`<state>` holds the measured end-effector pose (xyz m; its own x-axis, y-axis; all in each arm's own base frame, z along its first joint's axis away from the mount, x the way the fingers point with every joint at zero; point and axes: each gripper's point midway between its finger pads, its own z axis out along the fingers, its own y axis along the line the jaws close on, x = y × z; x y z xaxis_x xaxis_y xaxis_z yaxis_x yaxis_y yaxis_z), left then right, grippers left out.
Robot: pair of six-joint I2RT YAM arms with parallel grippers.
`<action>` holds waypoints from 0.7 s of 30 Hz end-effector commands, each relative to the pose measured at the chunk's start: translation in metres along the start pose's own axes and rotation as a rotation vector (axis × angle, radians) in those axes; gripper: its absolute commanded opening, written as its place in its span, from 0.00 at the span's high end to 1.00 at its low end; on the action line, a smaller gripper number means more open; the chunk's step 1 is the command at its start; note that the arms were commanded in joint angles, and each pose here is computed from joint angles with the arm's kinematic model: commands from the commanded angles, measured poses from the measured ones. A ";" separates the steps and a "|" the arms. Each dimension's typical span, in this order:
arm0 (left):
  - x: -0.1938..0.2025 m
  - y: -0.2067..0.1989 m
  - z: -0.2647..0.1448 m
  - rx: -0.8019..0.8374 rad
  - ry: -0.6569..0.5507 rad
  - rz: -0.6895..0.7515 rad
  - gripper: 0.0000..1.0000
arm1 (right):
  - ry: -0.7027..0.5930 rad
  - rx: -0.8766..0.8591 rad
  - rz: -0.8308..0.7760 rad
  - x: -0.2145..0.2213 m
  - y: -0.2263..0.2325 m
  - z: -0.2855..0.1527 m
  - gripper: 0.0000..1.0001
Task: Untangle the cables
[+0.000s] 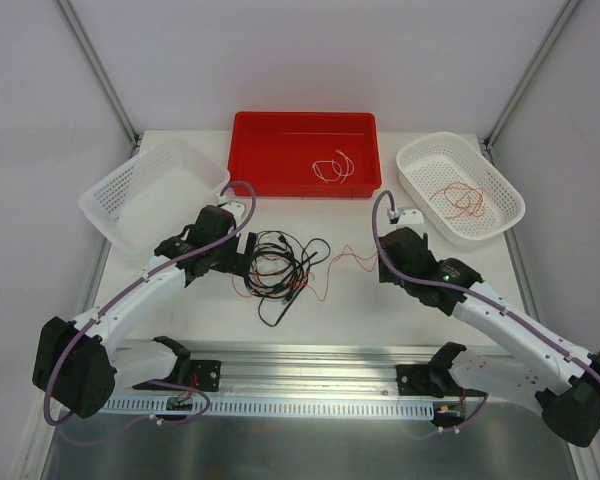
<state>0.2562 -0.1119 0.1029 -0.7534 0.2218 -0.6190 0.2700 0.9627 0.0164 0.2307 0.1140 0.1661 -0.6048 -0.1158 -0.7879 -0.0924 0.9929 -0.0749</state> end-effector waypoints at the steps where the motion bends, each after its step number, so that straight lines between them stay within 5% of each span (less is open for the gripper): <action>1: -0.010 0.001 -0.005 0.004 -0.030 -0.022 0.01 | 0.089 -0.043 0.060 0.015 0.016 0.002 0.40; 5: -0.011 0.000 -0.005 0.005 -0.032 -0.022 0.01 | 0.097 -0.222 -0.079 0.010 0.053 -0.009 0.26; 13: -0.010 0.001 -0.005 0.001 -0.030 -0.021 0.01 | 0.104 -0.731 -0.262 0.014 0.162 -0.035 0.25; 21: -0.010 0.003 -0.005 -0.013 -0.030 -0.019 0.01 | 0.190 -0.805 -0.333 0.040 0.215 -0.003 0.25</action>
<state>0.2558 -0.1115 0.1026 -0.7548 0.2226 -0.6170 0.2696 0.9628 0.0175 0.1771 0.2864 0.1051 -0.6146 -0.4841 -0.6228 -0.7149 0.6756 0.1804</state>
